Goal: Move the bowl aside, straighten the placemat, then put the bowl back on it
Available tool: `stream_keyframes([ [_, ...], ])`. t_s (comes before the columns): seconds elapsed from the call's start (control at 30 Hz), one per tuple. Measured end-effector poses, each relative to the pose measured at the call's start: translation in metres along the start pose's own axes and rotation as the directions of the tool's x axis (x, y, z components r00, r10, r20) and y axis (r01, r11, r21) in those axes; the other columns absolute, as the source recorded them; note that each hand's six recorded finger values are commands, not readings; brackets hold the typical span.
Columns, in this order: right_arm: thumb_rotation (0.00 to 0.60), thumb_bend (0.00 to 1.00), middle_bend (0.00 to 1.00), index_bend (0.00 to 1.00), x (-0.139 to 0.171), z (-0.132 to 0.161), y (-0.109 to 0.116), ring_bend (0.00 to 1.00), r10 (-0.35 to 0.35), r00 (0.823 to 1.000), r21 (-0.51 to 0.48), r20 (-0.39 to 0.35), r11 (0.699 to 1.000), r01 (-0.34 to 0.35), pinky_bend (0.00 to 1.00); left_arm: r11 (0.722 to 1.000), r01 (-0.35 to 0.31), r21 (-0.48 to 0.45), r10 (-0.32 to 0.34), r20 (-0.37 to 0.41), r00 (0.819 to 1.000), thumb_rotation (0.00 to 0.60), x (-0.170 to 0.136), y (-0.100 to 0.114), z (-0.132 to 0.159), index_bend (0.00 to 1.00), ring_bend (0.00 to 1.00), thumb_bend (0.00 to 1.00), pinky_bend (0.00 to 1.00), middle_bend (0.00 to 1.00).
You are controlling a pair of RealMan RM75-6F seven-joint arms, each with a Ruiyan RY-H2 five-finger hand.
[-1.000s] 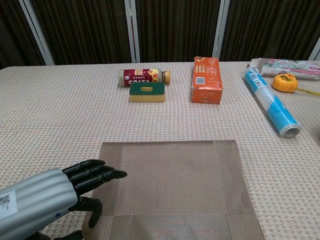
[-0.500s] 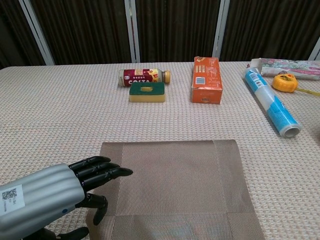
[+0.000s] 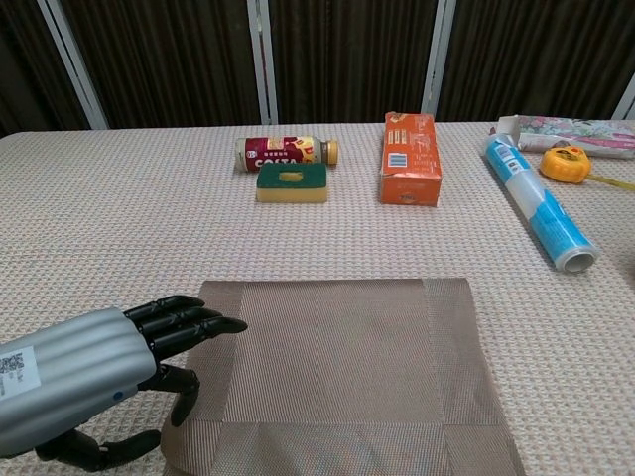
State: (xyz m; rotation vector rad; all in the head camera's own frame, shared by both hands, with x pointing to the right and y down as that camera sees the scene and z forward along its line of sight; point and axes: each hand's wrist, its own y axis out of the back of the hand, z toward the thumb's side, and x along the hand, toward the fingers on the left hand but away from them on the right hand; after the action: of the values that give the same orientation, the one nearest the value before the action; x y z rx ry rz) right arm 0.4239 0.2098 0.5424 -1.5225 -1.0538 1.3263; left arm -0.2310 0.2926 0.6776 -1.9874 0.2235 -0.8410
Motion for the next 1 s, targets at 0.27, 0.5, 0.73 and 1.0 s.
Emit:
stream_keyframes([
  [0.27, 0.600, 0.00, 0.00, 0.00, 0.000, -0.001, 0.001, 0.00, -0.002, 1.000, 0.001, 0.004, 1.000, 0.002, 0.00, 1.000, 0.005, 0.001, -0.005, 0.016, 1.000, 0.600, 0.004, -0.007, 0.006, 0.50, 0.00, 0.41, 0.00, 0.00],
  [0.5, 0.600, 0.00, 0.00, 0.01, 0.000, -0.002, 0.002, 0.00, -0.003, 1.000, -0.001, 0.006, 1.000, 0.003, 0.00, 1.000, 0.007, 0.006, -0.008, 0.028, 1.000, 0.600, 0.010, -0.013, 0.010, 0.50, 0.00, 0.42, 0.00, 0.00],
  [0.73, 0.600, 0.00, 0.00, 0.01, 0.000, -0.002, 0.003, 0.00, -0.002, 1.000, -0.004, 0.005, 1.000, 0.002, 0.00, 1.000, 0.007, -0.004, -0.007, 0.030, 1.000, 0.600, 0.012, -0.016, 0.015, 0.50, 0.00, 0.45, 0.00, 0.00],
  [1.0, 0.600, 0.00, 0.00, 0.01, 0.001, -0.003, 0.003, 0.00, -0.003, 1.000, -0.004, 0.003, 1.000, 0.003, 0.00, 1.000, 0.017, -0.012, -0.016, 0.033, 0.999, 0.600, 0.012, -0.019, 0.017, 0.59, 0.00, 0.51, 0.00, 0.00],
])
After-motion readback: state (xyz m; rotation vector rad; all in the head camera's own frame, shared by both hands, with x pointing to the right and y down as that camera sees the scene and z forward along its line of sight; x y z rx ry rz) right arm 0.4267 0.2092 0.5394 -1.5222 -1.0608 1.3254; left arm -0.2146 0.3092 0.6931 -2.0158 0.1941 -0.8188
